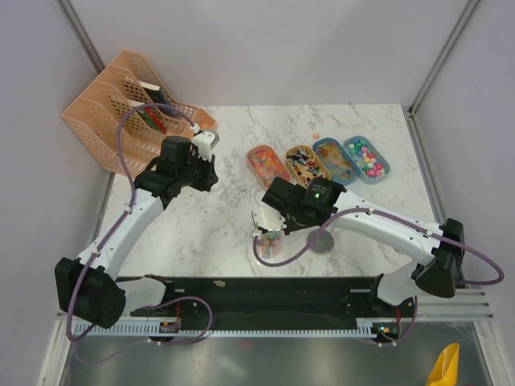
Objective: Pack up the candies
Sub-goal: Place the fake candies in the packing bottle, then adjust the spatula.
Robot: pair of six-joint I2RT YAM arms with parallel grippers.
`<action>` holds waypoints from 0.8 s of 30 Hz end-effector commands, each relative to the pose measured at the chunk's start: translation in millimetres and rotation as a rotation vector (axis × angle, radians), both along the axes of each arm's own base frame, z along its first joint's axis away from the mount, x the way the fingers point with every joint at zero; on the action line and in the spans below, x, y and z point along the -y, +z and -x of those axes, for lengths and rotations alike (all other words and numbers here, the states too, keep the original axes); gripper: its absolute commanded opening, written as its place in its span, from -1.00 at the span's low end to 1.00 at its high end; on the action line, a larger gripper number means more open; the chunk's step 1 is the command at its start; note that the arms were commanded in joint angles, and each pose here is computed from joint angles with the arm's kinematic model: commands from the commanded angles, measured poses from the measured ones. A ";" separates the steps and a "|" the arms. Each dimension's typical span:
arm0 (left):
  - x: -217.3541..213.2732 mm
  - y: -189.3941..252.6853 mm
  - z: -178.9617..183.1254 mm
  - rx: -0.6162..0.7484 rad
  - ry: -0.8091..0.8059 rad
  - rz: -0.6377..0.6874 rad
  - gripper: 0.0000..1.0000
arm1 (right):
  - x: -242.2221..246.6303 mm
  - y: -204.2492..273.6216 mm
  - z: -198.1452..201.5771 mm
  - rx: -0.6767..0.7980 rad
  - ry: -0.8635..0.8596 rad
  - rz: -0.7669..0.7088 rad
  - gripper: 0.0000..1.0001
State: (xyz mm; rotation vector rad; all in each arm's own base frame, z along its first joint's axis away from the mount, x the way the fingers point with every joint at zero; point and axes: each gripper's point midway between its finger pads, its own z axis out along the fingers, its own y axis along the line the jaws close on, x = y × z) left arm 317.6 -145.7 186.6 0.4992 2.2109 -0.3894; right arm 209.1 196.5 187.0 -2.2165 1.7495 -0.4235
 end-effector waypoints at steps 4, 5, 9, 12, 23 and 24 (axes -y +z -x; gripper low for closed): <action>39.7 61.8 28.1 0.028 -0.272 0.157 -0.95 | -51.9 13.6 -12.8 0.006 -0.173 -0.271 -1.00; 46.6 70.8 37.0 0.036 -0.320 0.195 -0.95 | -58.4 12.8 -15.8 0.007 -0.183 -0.297 -1.00; 68.4 88.0 48.4 -0.031 -0.388 0.341 -0.95 | -72.4 15.5 -28.1 0.008 -0.228 -0.357 -1.00; 75.5 86.1 45.0 -0.082 -0.391 0.374 -0.95 | -81.8 33.3 -42.7 0.031 -0.255 -0.415 -1.00; 75.9 45.9 25.3 -0.162 -0.342 0.331 -0.95 | -110.2 116.6 -51.9 0.039 -0.220 -0.694 -1.00; 75.5 42.4 22.6 -0.167 -0.334 0.328 -0.95 | -113.9 122.6 -46.2 0.017 -0.199 -0.722 -1.00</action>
